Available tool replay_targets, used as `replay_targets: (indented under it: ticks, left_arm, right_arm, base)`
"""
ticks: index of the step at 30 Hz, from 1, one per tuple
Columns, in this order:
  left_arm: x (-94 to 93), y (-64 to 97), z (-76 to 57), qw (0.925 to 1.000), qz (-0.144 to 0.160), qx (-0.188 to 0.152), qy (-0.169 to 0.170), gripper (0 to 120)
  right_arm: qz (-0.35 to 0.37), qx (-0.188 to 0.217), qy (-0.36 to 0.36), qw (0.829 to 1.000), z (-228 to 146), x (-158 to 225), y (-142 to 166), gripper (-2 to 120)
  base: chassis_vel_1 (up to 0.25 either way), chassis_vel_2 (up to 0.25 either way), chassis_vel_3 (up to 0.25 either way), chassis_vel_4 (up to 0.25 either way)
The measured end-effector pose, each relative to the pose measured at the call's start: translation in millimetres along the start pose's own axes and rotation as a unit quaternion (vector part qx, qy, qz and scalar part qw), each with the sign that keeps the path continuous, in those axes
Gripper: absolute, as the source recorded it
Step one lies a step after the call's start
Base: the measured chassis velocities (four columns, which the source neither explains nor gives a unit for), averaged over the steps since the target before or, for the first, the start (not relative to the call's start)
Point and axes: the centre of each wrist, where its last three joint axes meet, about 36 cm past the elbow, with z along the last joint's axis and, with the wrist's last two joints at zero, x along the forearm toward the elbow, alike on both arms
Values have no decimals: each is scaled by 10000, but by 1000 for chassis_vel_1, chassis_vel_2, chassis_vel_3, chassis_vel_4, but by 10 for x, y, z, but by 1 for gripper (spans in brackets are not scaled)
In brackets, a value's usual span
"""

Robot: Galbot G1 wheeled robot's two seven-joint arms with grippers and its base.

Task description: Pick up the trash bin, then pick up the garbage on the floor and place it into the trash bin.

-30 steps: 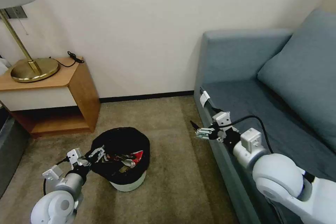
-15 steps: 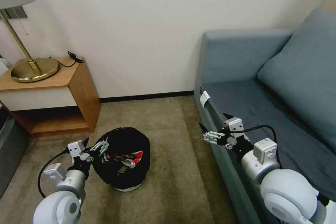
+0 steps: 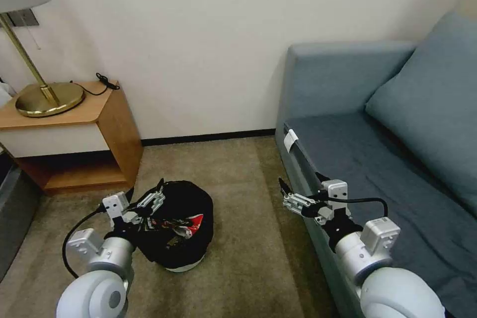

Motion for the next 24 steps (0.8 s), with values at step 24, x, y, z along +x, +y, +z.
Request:
replay_targets:
  ticks: [24]
  left_arm:
    - [177, -258, 75, 9993, -185, -300, -149, 100]
  right_arm:
    - [1343, -570, -413, 9884, 254, 119, 167, 100]
  base:
    - [0, 0, 0, 0]
